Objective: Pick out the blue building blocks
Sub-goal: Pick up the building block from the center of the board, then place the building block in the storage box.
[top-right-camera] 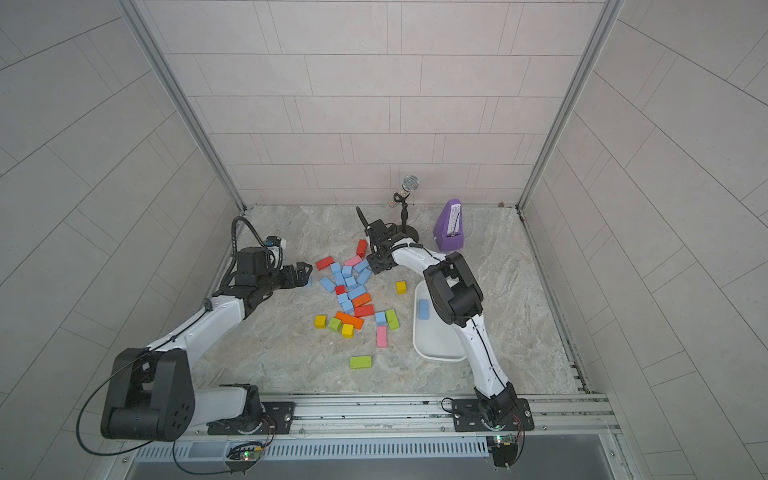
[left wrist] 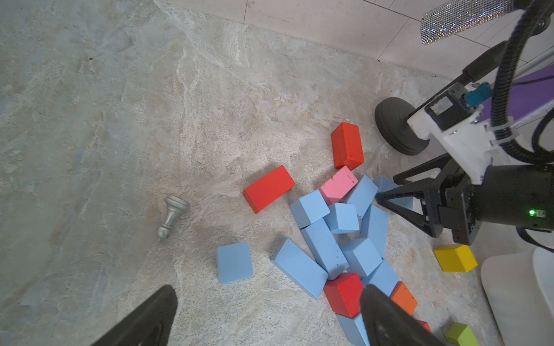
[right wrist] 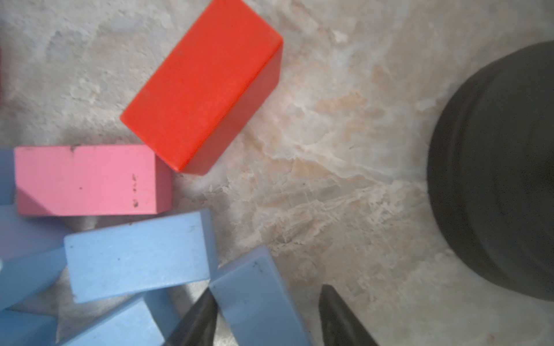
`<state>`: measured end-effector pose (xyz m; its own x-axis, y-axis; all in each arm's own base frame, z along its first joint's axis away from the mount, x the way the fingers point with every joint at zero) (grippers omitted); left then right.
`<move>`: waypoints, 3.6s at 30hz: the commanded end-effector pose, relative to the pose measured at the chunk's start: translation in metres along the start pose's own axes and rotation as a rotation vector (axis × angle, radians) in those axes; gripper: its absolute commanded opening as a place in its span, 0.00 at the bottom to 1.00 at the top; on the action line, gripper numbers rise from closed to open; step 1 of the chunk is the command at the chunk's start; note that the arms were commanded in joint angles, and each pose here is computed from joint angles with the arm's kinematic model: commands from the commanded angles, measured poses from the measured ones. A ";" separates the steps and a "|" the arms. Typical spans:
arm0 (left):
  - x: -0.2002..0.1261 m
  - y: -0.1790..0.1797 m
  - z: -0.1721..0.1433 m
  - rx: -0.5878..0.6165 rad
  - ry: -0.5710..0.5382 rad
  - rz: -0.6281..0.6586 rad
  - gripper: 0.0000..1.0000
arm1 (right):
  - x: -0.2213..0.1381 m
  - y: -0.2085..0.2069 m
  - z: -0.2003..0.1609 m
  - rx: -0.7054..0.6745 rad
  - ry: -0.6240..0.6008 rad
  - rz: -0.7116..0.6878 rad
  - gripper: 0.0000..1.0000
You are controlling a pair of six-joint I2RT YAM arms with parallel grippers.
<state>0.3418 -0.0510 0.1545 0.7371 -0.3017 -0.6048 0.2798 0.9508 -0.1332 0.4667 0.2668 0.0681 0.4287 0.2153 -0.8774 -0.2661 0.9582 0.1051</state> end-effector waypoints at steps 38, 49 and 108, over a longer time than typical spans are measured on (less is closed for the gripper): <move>0.013 -0.121 -0.017 0.248 0.070 -0.462 0.97 | -0.163 -0.126 -0.173 0.470 -0.147 -0.081 0.23; 0.009 -0.118 -0.014 0.283 0.062 -0.429 0.98 | -0.121 -0.118 -0.175 0.516 -0.048 -0.021 0.25; 0.004 -0.118 -0.006 0.290 0.035 -0.424 0.97 | -0.119 -0.100 -0.186 0.552 0.076 0.086 0.57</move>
<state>0.3048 -0.1628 0.1458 0.4811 -0.6370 -0.6022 0.6949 0.6960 -0.1810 0.2837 0.1050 0.0767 0.3773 0.2799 -0.8828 0.2021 0.9053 0.3735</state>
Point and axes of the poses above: each gripper's point midway between its finger pads, its own x axis out along the fingers, its own y axis along the line the jaws close on, z = x × y, the point moved 4 cm from there along -x, back along the fingers, and after that the axes turned 13 degrees about x, right-handed, at the moved point
